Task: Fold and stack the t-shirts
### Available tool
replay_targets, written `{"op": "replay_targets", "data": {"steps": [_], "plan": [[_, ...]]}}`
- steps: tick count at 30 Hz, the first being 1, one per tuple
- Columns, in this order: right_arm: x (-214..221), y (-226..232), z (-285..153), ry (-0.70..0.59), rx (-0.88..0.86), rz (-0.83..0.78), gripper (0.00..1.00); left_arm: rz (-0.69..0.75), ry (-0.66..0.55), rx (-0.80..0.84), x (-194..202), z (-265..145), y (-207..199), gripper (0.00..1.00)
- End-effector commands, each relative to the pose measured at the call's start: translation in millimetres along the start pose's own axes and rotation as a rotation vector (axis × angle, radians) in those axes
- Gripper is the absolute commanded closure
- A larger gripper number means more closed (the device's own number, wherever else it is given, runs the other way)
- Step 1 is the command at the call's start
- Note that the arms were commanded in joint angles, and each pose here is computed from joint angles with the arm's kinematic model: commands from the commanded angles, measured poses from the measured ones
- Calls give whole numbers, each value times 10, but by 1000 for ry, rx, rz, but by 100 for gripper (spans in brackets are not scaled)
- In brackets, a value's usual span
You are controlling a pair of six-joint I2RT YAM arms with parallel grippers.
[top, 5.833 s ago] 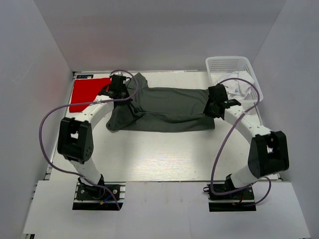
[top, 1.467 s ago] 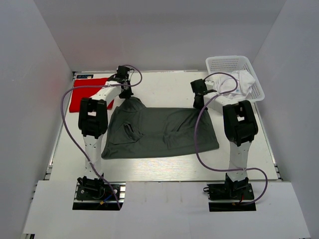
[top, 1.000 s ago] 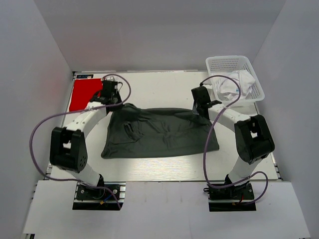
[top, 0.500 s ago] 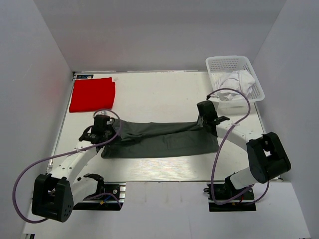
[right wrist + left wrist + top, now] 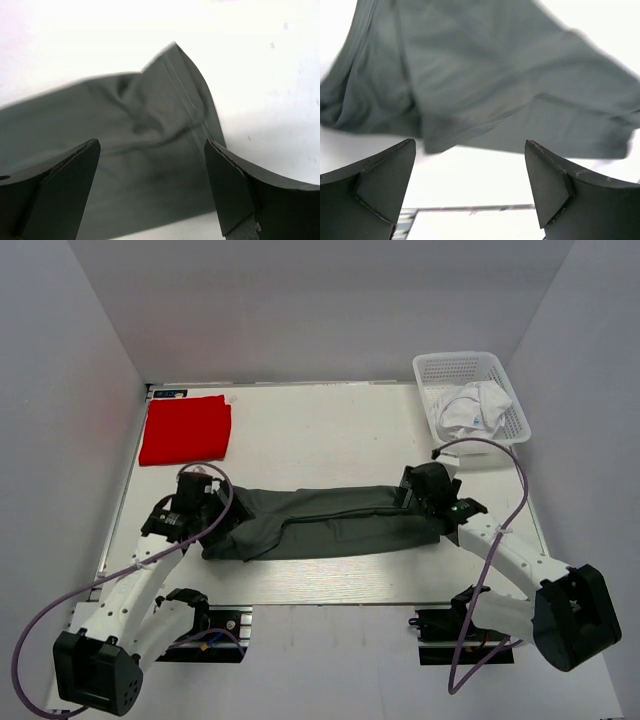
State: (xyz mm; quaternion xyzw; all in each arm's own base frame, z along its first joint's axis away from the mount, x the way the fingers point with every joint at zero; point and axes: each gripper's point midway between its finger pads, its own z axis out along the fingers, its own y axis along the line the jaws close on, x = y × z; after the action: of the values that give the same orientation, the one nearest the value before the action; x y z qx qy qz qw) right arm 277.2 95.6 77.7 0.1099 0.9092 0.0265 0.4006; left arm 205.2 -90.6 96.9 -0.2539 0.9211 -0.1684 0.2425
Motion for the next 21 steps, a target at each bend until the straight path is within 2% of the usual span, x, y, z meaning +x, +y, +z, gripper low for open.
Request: {"op": "replay_targets", "data": {"steps": [1, 3, 6, 9, 13, 14, 17, 21], "plan": [[-394, 244, -37, -79, -51, 4, 10, 27, -122, 45, -361, -111, -240, 0], [-478, 347, 11, -77, -65, -7, 10, 54, -176, 103, -544, -61, -424, 0], [-426, 477, 154, -36, -88, -32, 10, 94, -136, 163, -599, 186, -634, 0], [-321, 626, 285, 24, -135, -49, 10, 100, -56, 131, -565, 523, -649, 0], [81, 564, 376, 177, -122, -53, 10, 101, 43, 52, -442, 890, -512, 0], [243, 414, 387, 208, -83, -57, 10, 98, 67, 30, -380, 950, -445, 0], [393, 198, 345, 251, -20, -41, 10, 82, 126, -31, -251, 1111, -259, 0], [332, -136, 374, 212, 108, 1, 10, 57, 179, -152, -118, 1190, 41, 0]]}}
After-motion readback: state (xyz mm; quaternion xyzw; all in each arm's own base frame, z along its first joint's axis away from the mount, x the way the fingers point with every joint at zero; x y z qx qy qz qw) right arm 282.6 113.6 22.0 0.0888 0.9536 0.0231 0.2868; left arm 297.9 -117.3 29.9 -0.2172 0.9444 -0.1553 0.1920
